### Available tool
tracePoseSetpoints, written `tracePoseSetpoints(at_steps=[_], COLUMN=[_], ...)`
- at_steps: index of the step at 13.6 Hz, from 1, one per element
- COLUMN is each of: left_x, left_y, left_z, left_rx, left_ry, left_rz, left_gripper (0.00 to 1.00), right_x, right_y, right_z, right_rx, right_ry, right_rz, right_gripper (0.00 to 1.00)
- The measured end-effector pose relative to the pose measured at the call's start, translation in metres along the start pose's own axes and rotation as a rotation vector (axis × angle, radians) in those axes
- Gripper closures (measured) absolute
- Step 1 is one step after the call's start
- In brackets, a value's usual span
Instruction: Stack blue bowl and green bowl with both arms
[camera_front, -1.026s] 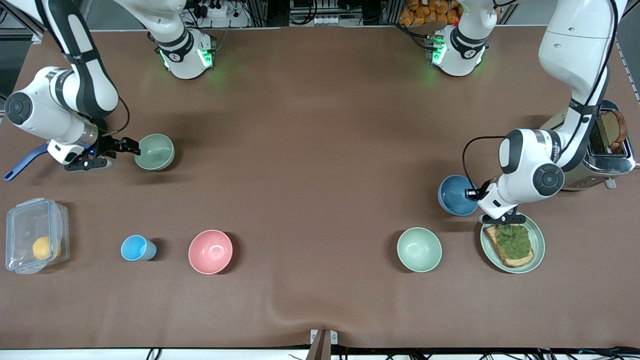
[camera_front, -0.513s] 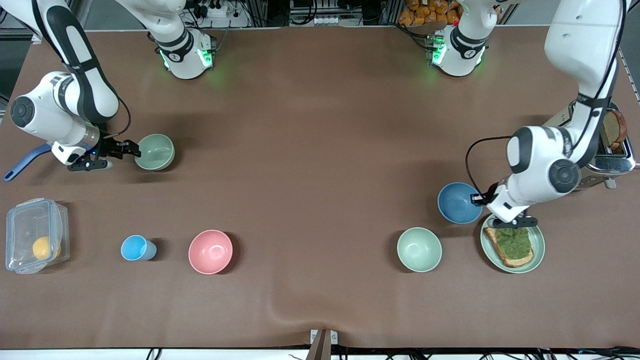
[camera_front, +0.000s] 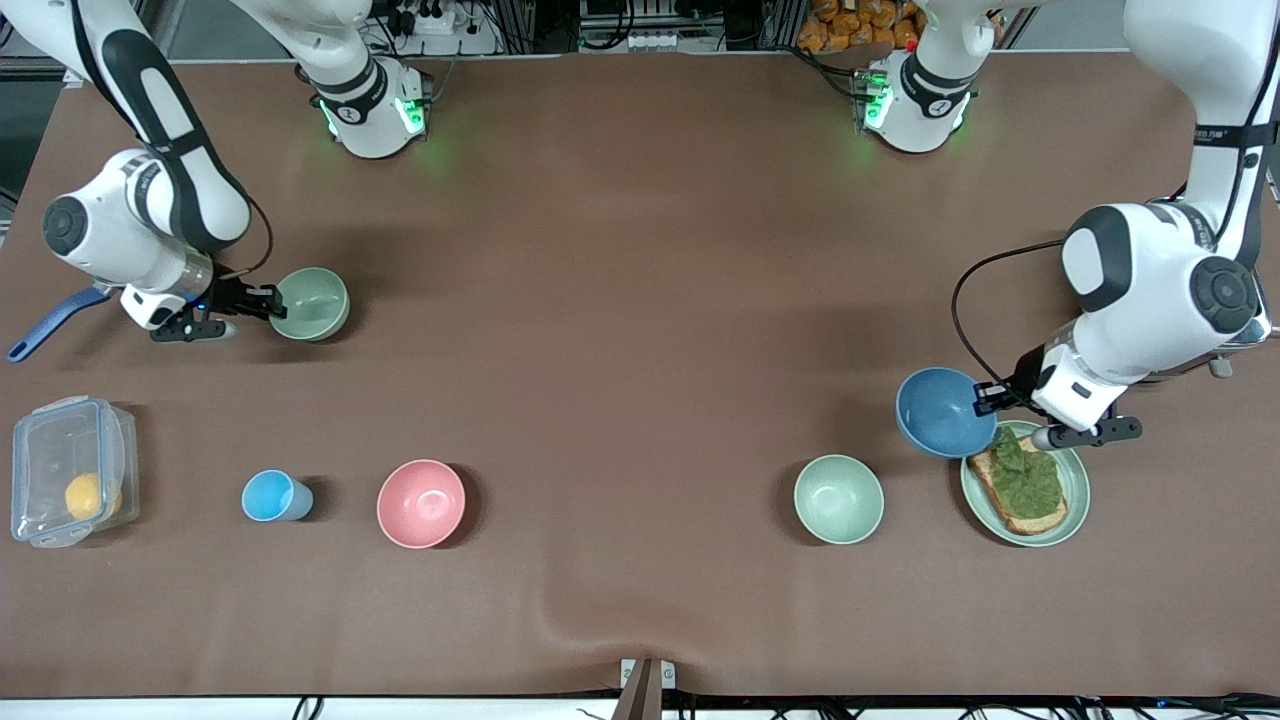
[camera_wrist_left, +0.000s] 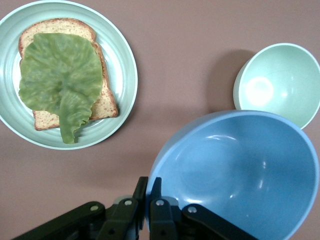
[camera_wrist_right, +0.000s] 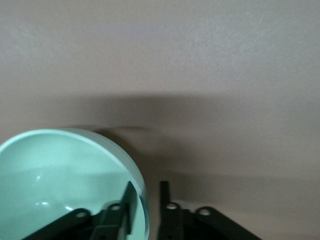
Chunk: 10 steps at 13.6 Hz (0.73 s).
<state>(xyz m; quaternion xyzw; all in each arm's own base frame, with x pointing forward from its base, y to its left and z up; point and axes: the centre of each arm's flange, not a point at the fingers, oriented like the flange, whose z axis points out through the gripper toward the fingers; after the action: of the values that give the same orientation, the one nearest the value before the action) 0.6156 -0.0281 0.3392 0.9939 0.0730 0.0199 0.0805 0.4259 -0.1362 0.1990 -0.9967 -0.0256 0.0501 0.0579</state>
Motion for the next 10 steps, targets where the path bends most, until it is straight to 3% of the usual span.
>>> tracePoseSetpoints(at_steps=[1, 2, 6, 10], left_x=[-0.001, -0.001, -0.003, -0.004], left_y=[0.0, 0.0, 0.0, 0.002], left_z=[-0.001, 0.0, 0.003, 0.004], left_rx=[-0.001, -0.001, 0.0, -0.002], left_ry=[-0.003, -0.006, -0.014, -0.015], left_rz=[-0.001, -0.002, -0.002, -0.002], left_gripper=[0.95, 0.95, 0.95, 0.95], right_x=[-0.001, -0.001, 0.001, 0.01], right_y=[-0.001, -0.002, -0.011, -0.045], right_z=[0.001, -0.002, -0.014, -0.042], right_rx=[0.003, 0.007, 0.076, 0.154], right_ry=[-0.004, -0.007, -0.076, -0.083], right_rz=[-0.006, -0.014, -0.002, 0.033], right_gripper=[0.94, 0.96, 0.96, 0.96])
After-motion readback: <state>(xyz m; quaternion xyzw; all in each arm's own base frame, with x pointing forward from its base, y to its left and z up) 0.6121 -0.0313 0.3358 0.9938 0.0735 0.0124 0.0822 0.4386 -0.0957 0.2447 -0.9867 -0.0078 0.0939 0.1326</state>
